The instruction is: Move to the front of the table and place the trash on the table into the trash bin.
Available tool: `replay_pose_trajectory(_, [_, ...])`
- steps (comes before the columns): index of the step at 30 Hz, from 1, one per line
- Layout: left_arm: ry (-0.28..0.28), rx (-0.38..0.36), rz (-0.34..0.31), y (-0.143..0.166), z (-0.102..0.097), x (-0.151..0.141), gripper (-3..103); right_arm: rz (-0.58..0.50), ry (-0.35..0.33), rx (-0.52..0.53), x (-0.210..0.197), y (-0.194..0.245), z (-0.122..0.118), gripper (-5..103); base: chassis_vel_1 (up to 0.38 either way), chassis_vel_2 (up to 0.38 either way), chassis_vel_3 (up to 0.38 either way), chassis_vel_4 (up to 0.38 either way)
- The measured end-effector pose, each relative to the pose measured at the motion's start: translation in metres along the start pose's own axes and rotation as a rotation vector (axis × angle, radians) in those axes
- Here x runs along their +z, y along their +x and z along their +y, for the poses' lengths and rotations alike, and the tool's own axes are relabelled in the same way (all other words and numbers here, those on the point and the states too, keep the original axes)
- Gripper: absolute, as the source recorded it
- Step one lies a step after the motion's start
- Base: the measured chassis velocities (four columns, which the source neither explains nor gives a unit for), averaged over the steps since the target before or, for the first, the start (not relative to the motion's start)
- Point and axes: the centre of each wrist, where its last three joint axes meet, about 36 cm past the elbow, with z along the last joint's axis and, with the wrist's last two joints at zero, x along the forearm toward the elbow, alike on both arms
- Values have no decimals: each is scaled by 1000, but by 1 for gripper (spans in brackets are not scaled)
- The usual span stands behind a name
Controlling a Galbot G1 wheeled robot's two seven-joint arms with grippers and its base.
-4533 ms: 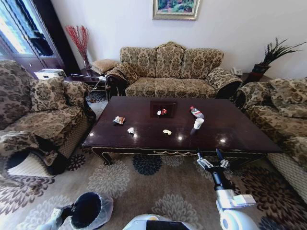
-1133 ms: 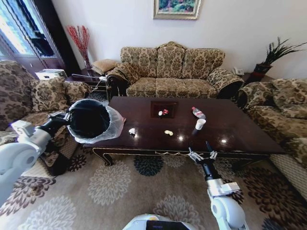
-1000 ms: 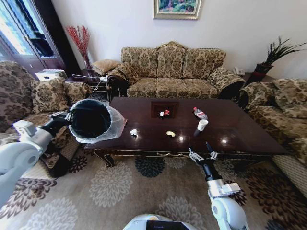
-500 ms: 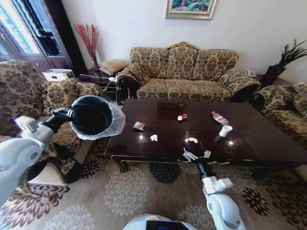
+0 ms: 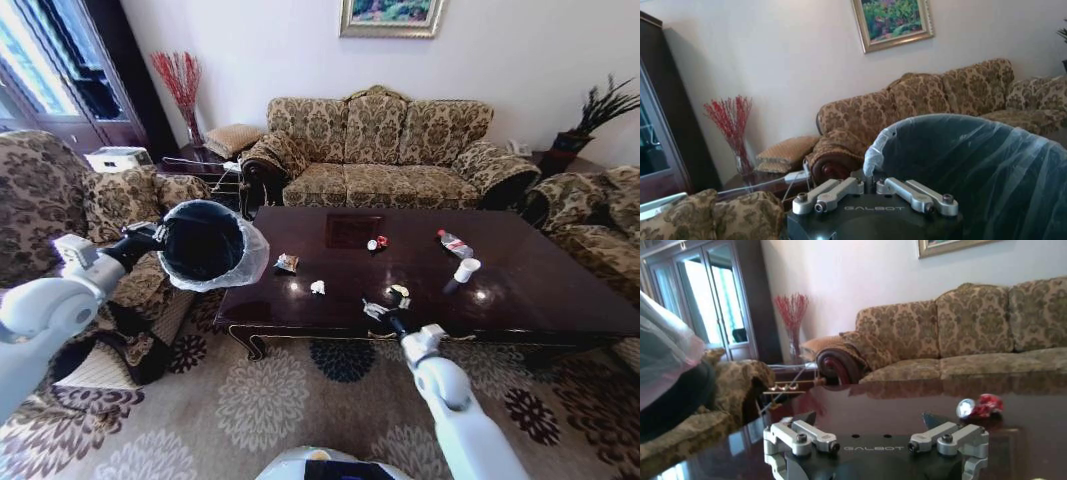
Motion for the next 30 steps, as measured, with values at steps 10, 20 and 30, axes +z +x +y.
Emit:
replay_pose_trajectory(10, [-2, 10, -4, 0, -2, -2, 4, 5, -28, -49, 6, 5, 9, 100, 0, 0, 0, 0])
replay_pose_trajectory(20, [-2, 28, -3, 2, -8, -2, 4, 5, -43, -85, 24, -5, 23, 100, -56, 68, 62, -58])
replay_pose_trajectory(30, [-9, 46, 14, 0, -10, -1, 4, 85, -33, -132, 55, -44, 42, 100, -78, 72, 61, -76])
